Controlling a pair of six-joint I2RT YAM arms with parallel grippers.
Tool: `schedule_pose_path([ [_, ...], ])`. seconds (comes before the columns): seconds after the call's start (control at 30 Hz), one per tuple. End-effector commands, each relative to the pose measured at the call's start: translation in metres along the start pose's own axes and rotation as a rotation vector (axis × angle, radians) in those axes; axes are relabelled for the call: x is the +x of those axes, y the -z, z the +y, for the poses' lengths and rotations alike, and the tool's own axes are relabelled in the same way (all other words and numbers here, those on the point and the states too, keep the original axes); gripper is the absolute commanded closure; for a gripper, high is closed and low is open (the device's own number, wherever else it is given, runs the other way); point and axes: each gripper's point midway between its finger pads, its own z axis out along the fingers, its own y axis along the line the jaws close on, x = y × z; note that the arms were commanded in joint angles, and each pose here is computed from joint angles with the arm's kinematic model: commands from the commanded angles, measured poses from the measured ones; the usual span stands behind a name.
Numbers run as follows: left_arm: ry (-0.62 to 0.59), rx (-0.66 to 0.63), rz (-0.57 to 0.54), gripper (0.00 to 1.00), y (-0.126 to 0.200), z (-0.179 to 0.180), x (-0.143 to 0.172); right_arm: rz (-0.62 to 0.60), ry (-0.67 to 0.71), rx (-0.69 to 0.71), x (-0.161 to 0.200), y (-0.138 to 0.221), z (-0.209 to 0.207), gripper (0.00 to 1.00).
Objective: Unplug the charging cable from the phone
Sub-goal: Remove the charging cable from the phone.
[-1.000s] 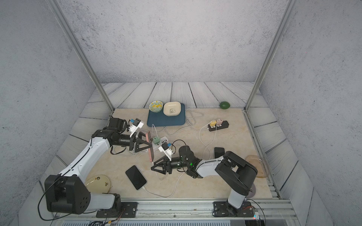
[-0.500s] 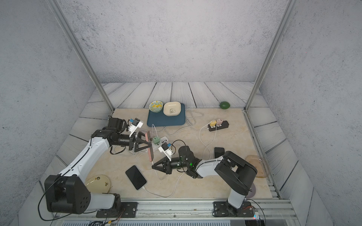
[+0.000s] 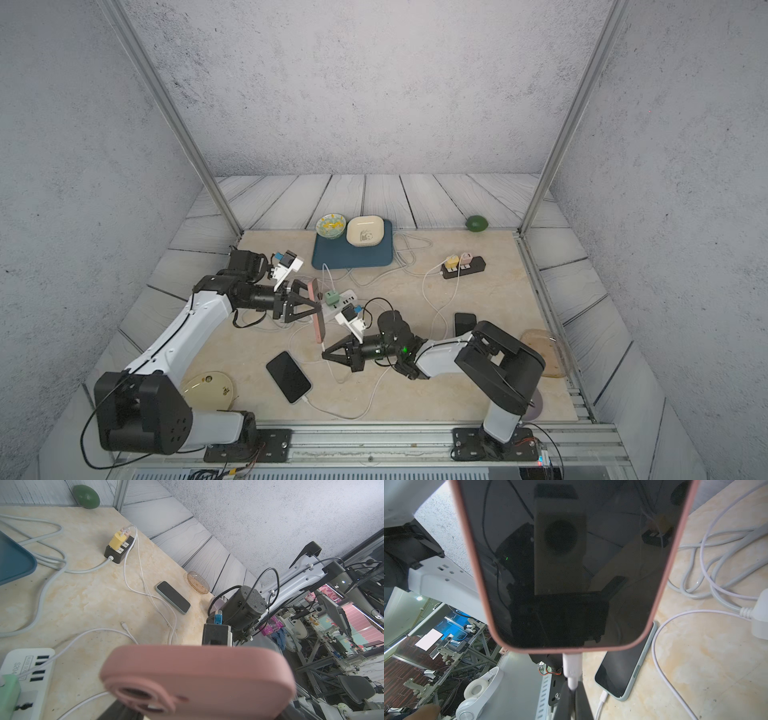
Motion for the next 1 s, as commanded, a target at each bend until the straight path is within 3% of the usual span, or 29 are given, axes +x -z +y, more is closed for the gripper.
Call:
schedule_pose_path([
  [0.0, -0.044, 0.045, -0.049, 0.84, 0.007, -0.017, -0.021, 0.025, 0.0, 0.004, 0.009, -0.006, -0.003, 1.0],
  [0.2, -0.046, 0.043, -0.052, 0.84, 0.008, -0.017, -0.022, 0.029, -0.021, 0.033, 0.013, -0.007, -0.011, 1.0],
  [0.37, -0.063, 0.034, -0.049, 0.84, 0.009, -0.02, -0.02, 0.03, -0.059, 0.209, 0.014, -0.003, -0.041, 1.0],
  [0.5, -0.075, 0.03, -0.048, 0.84, 0.01, -0.022, -0.019, 0.056, -0.078, 0.452, 0.014, 0.016, -0.075, 1.0],
  [0.73, -0.078, 0.03, -0.042, 0.84, 0.009, -0.021, -0.016, 0.149, -0.079, 1.014, 0.006, 0.087, -0.126, 1.0],
  [0.97, -0.072, 0.033, -0.038, 0.84, 0.008, -0.02, -0.013, 0.177, -0.097, 1.306, 0.0, 0.137, -0.151, 1.0],
])
